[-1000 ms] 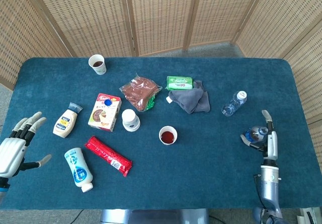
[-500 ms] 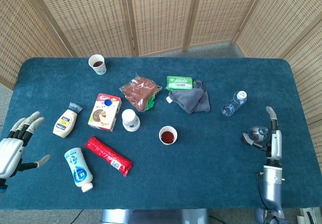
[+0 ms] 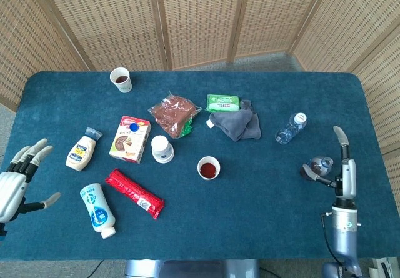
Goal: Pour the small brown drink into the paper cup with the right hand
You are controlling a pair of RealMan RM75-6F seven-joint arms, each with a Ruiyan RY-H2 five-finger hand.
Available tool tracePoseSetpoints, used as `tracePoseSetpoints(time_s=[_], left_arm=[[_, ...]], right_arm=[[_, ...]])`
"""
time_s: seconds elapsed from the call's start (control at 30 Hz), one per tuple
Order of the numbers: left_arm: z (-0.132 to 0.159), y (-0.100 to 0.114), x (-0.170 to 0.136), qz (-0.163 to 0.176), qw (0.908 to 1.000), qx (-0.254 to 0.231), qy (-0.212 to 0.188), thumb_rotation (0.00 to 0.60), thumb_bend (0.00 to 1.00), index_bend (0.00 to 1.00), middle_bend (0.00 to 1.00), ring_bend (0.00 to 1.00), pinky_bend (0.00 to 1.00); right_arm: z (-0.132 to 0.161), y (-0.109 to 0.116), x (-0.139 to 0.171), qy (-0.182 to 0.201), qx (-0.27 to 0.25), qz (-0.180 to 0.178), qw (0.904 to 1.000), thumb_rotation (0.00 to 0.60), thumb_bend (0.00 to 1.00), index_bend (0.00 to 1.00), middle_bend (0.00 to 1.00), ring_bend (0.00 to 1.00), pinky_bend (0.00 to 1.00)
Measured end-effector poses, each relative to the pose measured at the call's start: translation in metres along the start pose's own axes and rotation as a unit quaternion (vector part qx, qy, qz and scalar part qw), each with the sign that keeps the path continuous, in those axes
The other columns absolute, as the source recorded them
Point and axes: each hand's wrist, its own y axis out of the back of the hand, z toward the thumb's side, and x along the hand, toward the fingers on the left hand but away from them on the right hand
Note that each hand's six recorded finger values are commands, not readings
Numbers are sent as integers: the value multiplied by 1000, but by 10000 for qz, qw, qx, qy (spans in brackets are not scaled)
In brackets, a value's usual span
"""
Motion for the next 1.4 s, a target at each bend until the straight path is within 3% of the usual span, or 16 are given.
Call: tracePoseSetpoints(time_s=[0.23,0.5,0.7,0.93,1.17,1.4], left_arm=[[2,-2,0,-17,10000,57,-11,600,256,0,0,0,0],[2,-7,2,-29,9997,238,24,600,256,0,0,0,0],[2,-8,1,119,9987,444,212,600,256,0,0,0,0],[0,-13,-9,157,9958,718,542,600,257,0,0,0,0],[-13,-21,-19,43,9931,693,948,600,256,0,0,0,0],[-21,-19,-25,220,9875,933,1249,600,256,0,0,0,0]], right_arm=[[19,-5,4,251,85,510,9983,600,56,0,0,0,0],[26,4,7,486,818,785,9924,600,30,0,0,0,18],[19,21,8,591,1903,705,9774,600,14,0,0,0,22],[18,39,13,519,2987,714,9503,600,4,0,0,0,22],[18,50,23,348,3455,786,9345,600,1,0,0,0,17],[21,55,34,309,3901,810,9167,600,0,0,0,0,1]])
